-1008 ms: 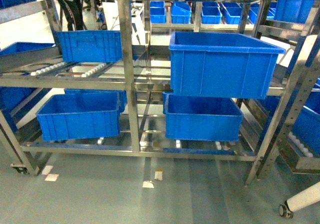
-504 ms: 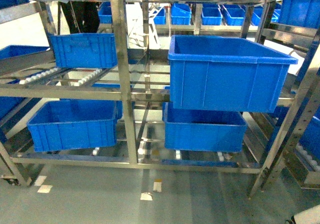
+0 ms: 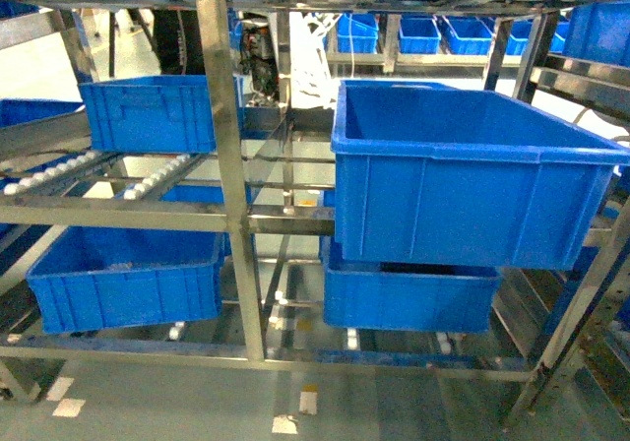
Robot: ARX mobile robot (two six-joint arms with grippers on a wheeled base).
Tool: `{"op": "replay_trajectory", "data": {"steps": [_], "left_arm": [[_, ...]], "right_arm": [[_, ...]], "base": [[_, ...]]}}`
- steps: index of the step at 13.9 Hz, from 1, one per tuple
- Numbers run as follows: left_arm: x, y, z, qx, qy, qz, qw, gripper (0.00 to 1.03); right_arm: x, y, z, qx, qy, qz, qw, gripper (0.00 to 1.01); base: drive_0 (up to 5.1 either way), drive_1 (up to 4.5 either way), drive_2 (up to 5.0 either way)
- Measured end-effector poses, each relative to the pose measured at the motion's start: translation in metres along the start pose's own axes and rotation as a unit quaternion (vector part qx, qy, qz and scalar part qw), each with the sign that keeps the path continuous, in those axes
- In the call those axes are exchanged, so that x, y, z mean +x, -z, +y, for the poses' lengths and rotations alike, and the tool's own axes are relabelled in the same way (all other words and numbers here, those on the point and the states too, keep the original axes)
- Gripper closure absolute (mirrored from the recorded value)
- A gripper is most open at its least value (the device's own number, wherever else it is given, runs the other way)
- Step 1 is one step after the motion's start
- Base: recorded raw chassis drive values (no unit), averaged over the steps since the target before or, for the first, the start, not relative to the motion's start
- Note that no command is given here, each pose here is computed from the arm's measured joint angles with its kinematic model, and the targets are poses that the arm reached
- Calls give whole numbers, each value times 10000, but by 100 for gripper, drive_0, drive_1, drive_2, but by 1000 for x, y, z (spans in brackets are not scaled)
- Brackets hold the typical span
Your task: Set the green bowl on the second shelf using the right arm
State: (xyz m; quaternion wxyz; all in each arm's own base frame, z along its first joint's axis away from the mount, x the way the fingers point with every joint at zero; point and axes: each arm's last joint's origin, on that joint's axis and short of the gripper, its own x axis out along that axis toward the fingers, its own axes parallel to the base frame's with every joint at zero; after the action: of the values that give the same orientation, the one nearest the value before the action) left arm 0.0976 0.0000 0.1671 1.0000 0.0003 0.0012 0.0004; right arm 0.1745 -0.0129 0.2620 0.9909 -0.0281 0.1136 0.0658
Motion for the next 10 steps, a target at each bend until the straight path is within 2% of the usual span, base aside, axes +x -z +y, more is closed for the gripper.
{"op": "replay_trajectory", "data": {"steps": [10], "left_arm": [[0,0,0,0,-4,-2,10000,5]], "right_arm": [[0,0,0,-2,1,-9,10000,99]], "base": [[-5,417,-428]]}}
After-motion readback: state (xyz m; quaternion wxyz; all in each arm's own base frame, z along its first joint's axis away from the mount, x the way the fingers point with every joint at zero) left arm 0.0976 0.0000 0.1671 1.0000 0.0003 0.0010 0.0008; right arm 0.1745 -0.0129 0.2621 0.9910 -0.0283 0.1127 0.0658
